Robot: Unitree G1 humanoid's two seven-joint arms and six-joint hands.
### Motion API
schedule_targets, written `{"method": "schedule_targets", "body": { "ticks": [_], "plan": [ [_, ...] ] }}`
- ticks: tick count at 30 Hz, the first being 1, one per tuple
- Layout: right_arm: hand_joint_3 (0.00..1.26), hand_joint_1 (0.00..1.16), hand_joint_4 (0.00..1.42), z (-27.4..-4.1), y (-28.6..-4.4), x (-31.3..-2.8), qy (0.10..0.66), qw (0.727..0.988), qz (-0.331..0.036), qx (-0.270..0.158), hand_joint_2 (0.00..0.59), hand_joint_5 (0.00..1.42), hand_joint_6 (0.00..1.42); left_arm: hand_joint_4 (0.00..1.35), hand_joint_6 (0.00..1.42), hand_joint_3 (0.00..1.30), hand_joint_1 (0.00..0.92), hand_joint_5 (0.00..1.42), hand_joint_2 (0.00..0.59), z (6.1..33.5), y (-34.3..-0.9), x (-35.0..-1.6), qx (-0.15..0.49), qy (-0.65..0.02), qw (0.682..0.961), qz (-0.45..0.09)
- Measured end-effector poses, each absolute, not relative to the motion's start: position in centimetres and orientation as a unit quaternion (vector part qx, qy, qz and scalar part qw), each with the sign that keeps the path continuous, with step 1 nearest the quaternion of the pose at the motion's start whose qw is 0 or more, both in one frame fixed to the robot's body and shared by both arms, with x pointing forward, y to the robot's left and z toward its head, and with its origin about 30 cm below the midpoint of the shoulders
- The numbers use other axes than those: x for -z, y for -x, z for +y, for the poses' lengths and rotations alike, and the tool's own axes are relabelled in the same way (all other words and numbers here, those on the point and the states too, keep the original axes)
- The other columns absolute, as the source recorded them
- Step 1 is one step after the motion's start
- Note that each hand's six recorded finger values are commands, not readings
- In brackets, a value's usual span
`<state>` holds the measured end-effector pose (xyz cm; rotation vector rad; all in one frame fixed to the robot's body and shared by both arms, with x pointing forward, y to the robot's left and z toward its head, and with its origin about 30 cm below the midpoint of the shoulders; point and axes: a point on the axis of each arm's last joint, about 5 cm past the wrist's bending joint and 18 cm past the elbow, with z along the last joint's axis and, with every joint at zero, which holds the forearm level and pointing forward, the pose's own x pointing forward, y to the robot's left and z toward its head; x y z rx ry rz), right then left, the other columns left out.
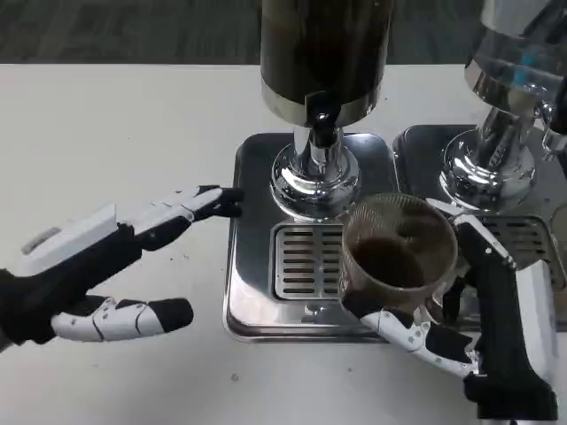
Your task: Grasp the cup under the faucet to collect the drink, then remove the cup.
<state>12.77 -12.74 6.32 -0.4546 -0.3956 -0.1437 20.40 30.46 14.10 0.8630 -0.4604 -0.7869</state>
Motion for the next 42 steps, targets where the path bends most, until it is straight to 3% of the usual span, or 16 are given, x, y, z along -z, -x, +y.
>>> {"method": "schedule_targets", "body": {
  "ticks": [9,30,42],
  "plan": [
    [0.67,0.78,0.79,-13.4,-11.1,-7.1,0.233,0.951,-0.197,0.053,0.195,0.99,1.32,0.00,0.00,0.04,0.000,0.00,0.154,30.4,-19.1,-14.9,0.417,-0.426,0.765,-0.244],
    [0.68,0.83,0.78,-13.7,-8.0,-8.4,0.229,0.952,-0.196,0.045,0.169,1.00,1.33,0.00,0.00,0.06,0.000,0.00,0.153,30.5,-17.4,-15.9,0.466,-0.431,0.722,-0.276],
    [0.69,0.83,0.78,-13.9,-7.7,-8.4,0.230,0.952,-0.195,0.047,0.167,1.00,1.32,0.00,0.00,0.06,0.000,0.00,0.153,30.9,-17.3,-16.2,0.461,-0.436,0.723,-0.273]
  ]
}}
